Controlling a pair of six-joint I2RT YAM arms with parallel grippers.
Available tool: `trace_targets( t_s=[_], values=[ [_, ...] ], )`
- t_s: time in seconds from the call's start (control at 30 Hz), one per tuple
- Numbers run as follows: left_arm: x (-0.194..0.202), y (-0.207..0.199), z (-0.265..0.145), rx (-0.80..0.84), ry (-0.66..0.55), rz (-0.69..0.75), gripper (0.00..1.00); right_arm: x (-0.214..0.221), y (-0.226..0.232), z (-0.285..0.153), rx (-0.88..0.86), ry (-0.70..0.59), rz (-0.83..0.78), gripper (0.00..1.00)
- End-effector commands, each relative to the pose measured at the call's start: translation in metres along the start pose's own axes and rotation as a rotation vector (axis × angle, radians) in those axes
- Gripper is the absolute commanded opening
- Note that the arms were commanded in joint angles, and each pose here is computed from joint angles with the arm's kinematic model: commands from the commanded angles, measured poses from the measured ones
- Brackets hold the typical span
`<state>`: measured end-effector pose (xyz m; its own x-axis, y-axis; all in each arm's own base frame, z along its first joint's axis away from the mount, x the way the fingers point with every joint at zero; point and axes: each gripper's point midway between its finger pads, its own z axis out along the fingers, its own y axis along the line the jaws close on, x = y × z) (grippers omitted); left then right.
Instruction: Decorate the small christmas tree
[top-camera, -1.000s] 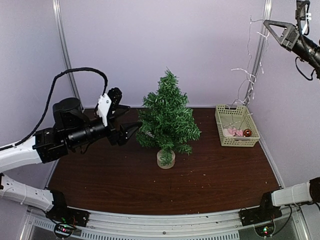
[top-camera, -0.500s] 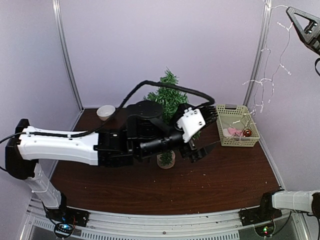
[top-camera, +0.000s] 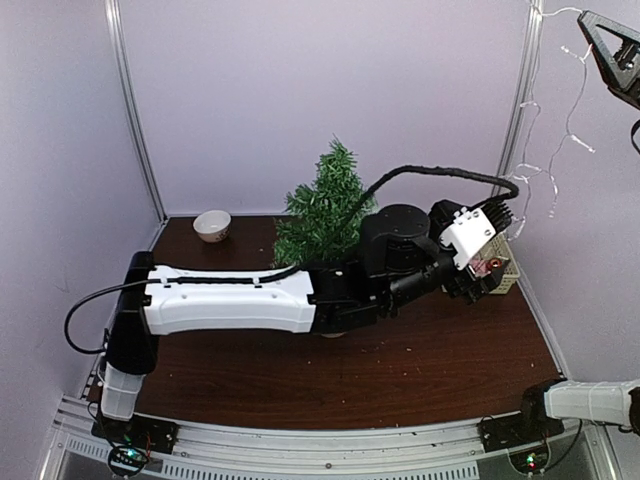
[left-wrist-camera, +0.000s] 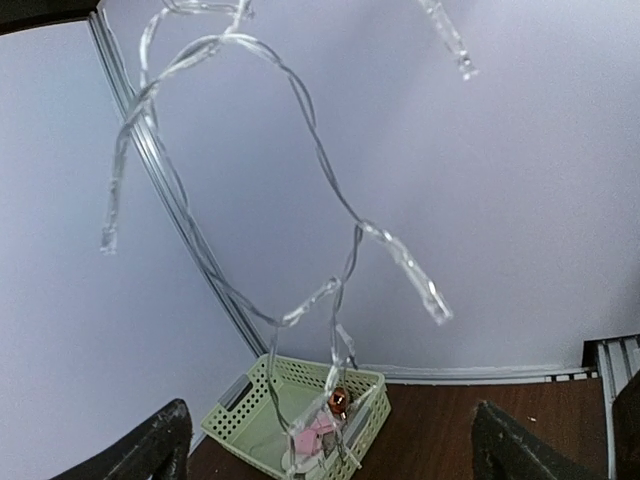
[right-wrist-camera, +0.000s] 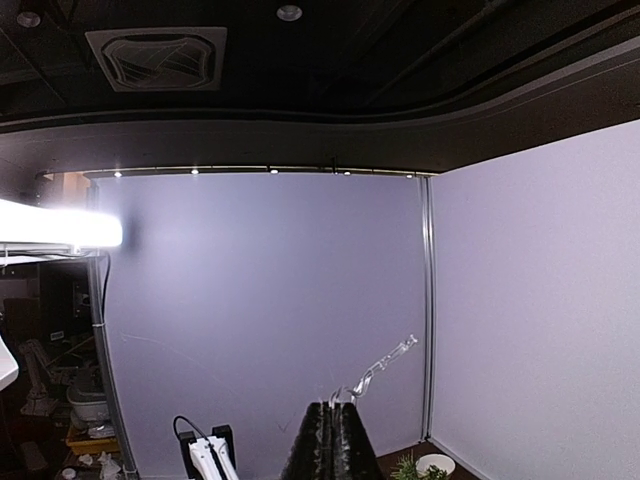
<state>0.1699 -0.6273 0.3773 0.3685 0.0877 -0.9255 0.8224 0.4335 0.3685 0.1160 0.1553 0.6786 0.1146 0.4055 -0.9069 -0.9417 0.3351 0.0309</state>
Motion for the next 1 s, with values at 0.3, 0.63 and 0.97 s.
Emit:
trace_targets(
  t_s=[0.3, 0.63, 0.97],
  values=[
    [0.018, -0.010, 0.056, -0.075, -0.104, -0.095, 0.87, 0.008, 0.004, 0.006, -0.072, -0.005, 0.055, 0.00],
    [0.018, 0.015, 0.069, -0.073, -0.219, -0.205, 0.54, 0.016, 0.004, 0.011, -0.109, -0.003, 0.100, 0.00],
    [0.004, 0.017, 0.065, -0.041, -0.248, -0.191, 0.00, 0.027, -0.001, 0.014, -0.100, 0.017, 0.108, 0.00]
  ],
)
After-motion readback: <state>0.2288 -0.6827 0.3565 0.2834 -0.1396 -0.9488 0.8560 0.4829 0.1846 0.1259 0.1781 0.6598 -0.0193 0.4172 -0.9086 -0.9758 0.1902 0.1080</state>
